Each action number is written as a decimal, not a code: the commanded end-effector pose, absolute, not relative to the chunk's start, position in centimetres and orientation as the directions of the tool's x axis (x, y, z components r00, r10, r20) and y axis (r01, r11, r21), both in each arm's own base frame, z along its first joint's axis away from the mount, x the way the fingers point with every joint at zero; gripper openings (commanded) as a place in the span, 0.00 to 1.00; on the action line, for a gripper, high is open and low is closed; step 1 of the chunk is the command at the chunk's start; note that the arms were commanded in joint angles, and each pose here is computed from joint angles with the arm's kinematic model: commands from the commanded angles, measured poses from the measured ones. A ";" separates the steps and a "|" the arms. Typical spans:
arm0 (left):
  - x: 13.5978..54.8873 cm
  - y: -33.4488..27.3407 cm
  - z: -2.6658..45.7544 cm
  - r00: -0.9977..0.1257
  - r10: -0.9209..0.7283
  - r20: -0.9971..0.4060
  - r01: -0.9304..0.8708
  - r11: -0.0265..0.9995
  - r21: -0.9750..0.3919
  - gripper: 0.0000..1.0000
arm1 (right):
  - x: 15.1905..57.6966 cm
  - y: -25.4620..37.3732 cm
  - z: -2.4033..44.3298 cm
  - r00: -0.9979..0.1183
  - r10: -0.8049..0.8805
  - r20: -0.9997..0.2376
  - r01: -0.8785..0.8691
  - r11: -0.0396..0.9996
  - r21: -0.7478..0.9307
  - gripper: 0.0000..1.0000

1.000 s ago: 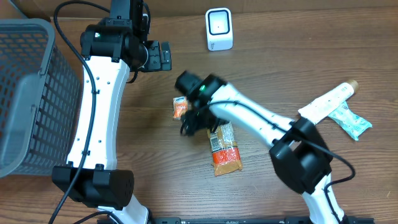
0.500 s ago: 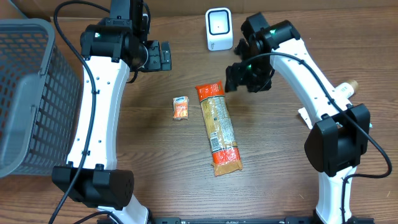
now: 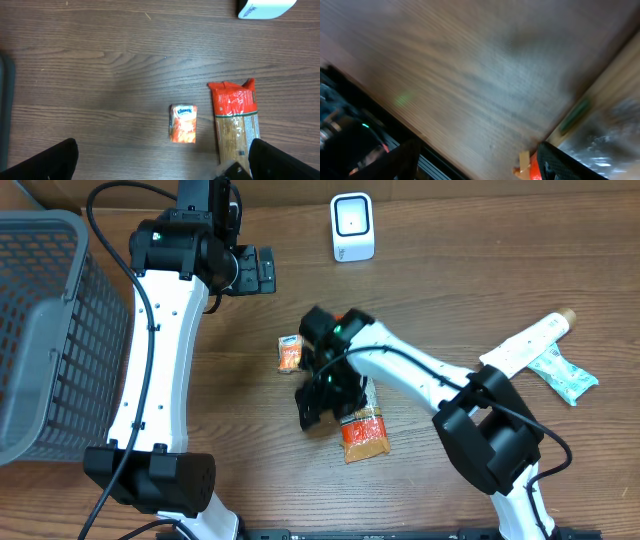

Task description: Scan the item barcode

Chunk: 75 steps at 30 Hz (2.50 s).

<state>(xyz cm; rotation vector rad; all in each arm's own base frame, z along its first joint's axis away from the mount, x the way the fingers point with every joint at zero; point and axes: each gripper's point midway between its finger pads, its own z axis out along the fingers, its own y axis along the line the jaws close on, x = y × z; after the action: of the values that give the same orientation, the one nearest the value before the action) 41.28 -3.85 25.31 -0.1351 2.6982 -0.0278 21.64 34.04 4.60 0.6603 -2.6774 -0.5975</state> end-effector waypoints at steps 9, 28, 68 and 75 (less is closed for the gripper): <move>41.4 -3.6 24.9 -0.903 -0.108 -0.417 -0.103 0.994 -0.033 1.00 | 23.9 23.8 0.5 -0.920 -0.256 0.297 -0.228 0.966 0.126 0.76; 41.4 -3.6 24.9 -0.903 -0.108 -0.417 -0.103 0.994 -0.033 1.00 | 46.8 13.8 5.2 -0.952 0.266 -0.150 0.157 0.847 0.507 0.78; 41.4 -3.6 24.9 -0.903 -0.108 -0.417 -0.103 0.994 -0.033 1.00 | 33.7 23.1 -0.5 -0.985 -0.011 0.170 0.025 0.978 0.209 0.72; 41.4 -3.6 24.9 -0.903 -0.108 -0.417 -0.103 0.994 -0.034 1.00 | 35.3 15.7 -0.7 -0.976 -0.181 0.118 -0.191 0.978 -0.080 0.76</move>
<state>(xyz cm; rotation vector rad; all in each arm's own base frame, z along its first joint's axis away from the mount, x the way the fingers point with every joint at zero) 41.29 -3.85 25.32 -0.1351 2.6979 -0.0279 33.45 20.46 1.20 0.0555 -2.9687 -0.1957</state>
